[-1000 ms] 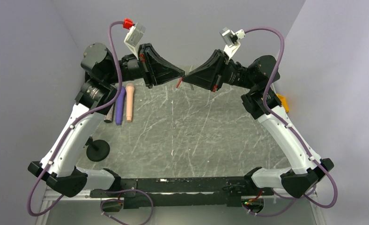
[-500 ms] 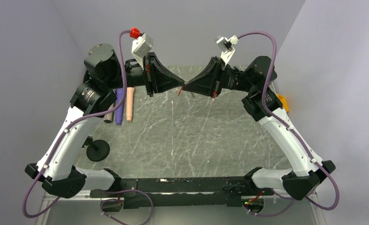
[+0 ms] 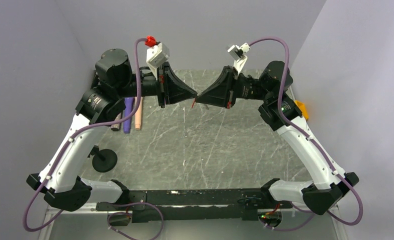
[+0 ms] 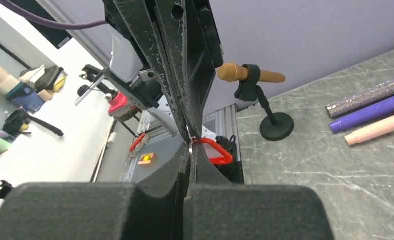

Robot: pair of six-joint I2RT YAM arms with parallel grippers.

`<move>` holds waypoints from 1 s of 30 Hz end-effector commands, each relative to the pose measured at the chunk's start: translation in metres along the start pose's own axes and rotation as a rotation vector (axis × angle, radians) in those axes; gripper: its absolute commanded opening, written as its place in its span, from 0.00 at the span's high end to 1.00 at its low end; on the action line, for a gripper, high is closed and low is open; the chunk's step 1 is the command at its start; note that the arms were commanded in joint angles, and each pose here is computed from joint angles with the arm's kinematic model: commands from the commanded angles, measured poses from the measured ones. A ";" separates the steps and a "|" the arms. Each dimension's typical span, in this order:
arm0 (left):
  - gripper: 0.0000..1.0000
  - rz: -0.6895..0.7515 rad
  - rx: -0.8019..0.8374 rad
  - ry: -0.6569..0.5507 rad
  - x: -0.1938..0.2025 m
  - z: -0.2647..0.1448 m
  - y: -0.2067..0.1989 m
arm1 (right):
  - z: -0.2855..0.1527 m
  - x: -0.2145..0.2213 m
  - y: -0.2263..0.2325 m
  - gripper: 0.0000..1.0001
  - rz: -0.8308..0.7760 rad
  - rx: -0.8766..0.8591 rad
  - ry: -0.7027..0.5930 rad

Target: Remove the keys from the keyring

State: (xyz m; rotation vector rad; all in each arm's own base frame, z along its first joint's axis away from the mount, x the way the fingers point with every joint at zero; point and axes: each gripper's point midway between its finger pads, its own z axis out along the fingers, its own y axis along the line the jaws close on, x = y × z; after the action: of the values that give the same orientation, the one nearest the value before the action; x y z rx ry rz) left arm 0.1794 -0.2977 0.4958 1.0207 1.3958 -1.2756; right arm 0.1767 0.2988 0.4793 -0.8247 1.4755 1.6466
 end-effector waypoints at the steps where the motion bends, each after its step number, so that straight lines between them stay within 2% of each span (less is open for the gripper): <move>1: 1.00 -0.001 0.077 0.059 0.013 0.003 -0.018 | 0.002 -0.012 0.009 1.00 -0.071 -0.016 -0.037; 30: 1.00 0.010 0.121 0.202 0.054 0.012 -0.026 | 0.007 0.016 -0.001 1.00 -0.008 -0.030 0.124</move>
State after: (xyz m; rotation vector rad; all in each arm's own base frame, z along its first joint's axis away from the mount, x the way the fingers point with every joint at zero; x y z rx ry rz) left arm 0.1668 -0.2994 0.4617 1.1491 1.4815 -1.1949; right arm 0.1645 0.3007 0.4450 -0.9549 1.6352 1.7022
